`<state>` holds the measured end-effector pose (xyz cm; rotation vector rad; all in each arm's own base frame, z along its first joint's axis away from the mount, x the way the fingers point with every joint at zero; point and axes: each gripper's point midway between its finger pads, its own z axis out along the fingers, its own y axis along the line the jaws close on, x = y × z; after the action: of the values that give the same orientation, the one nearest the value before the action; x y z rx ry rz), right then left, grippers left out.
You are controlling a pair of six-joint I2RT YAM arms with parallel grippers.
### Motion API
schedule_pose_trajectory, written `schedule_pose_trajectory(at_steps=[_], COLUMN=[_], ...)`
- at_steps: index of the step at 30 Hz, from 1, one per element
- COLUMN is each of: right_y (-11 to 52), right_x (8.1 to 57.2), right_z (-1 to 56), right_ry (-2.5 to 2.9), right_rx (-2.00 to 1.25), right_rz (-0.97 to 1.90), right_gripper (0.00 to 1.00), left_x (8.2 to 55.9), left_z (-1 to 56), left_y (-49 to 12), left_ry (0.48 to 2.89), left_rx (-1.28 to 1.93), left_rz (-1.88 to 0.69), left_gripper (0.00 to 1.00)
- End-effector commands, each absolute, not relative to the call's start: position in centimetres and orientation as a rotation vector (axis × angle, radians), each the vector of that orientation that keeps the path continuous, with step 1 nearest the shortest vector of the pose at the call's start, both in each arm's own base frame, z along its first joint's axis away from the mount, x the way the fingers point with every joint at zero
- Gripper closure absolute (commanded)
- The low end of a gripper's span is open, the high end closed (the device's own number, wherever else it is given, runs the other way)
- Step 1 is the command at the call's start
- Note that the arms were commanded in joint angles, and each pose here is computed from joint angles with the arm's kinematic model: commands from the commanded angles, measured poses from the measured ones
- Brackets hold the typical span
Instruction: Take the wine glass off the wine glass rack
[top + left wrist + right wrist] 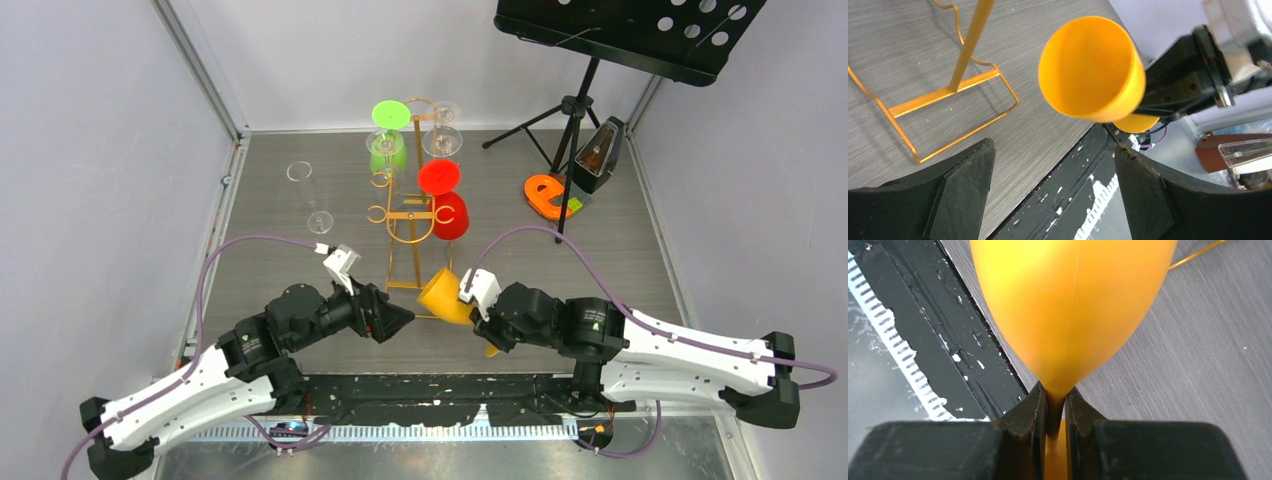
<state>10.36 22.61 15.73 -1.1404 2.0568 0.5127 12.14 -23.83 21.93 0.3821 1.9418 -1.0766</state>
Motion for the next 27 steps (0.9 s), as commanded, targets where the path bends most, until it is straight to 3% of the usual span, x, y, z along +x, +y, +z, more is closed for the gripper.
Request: schedule_pose_trajectory(at_steps=[1, 10, 27], right_y=[23.3, 24.9, 27.2], right_x=[10.7, 9.8, 10.8], right_z=[18.4, 18.9, 22.3], right_ry=[1.880, 1.694, 1.521], right_rx=[-1.258, -1.430, -1.390], right_rz=[0.438, 0.337, 0.217], right_gripper=[0.94, 0.94, 0.94], left_x=[12.0, 12.7, 11.2], left_z=[23.6, 22.6, 19.5], left_y=[-24.2, -23.9, -23.1], left_ry=[1.906, 1.943, 2.104], left_rx=[0.281, 0.166, 0.154], left_rz=[-1.283, -1.435, -1.513], left_gripper=[0.13, 0.18, 0.24])
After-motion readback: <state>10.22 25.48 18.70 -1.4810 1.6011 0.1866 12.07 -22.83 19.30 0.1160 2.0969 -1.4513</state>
